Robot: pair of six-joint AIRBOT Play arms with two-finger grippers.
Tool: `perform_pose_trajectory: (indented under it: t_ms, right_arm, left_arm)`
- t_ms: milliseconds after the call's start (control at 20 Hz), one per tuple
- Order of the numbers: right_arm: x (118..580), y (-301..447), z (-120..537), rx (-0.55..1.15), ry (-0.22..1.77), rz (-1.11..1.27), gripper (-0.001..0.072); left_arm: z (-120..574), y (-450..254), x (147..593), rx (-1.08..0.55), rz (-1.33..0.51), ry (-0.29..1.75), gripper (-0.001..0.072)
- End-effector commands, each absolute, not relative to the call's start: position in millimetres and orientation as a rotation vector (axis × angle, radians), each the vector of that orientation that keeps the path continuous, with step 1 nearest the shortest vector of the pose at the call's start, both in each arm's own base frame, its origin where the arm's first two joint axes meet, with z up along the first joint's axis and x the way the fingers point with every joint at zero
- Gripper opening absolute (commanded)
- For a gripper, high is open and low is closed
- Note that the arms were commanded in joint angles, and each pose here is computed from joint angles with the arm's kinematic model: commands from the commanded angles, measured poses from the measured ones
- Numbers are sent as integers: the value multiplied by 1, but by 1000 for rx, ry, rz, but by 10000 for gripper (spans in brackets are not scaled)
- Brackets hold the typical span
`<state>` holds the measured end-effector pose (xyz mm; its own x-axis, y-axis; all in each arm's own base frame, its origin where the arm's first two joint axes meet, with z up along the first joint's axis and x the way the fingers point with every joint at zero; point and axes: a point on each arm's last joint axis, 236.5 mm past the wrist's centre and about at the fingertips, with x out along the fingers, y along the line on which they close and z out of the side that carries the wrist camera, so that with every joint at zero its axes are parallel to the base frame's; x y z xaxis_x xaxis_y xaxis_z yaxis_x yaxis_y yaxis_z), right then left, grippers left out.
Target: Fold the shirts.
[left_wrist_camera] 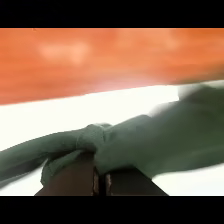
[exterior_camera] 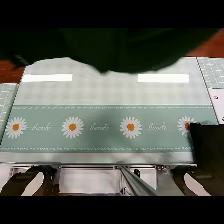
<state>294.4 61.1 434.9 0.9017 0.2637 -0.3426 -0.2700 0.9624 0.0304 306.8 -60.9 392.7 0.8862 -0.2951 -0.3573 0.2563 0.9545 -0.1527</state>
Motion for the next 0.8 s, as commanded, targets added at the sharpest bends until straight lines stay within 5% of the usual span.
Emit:
perform_pose_trajectory:
  t_ms: [0,200,400,500,750]
  right_arm:
    - [218,41,445,-50,307,186,16]
    - [189,49,413,-20,378,214,16]
    - [207,56,336,19,607,253,16]
    - [233,57,297,49,689,253,16]
    - [351,58,218,111,801,246,16]
  left_arm:
    - [407,-40,252,-70,-178,379,33]
    - [335,-94,212,-146,-409,640,33]
    - [189,-112,192,-251,-472,1009,33]
    - [115,-112,188,-330,-440,1174,33]
    - [18,-124,251,-608,-349,1165,33]
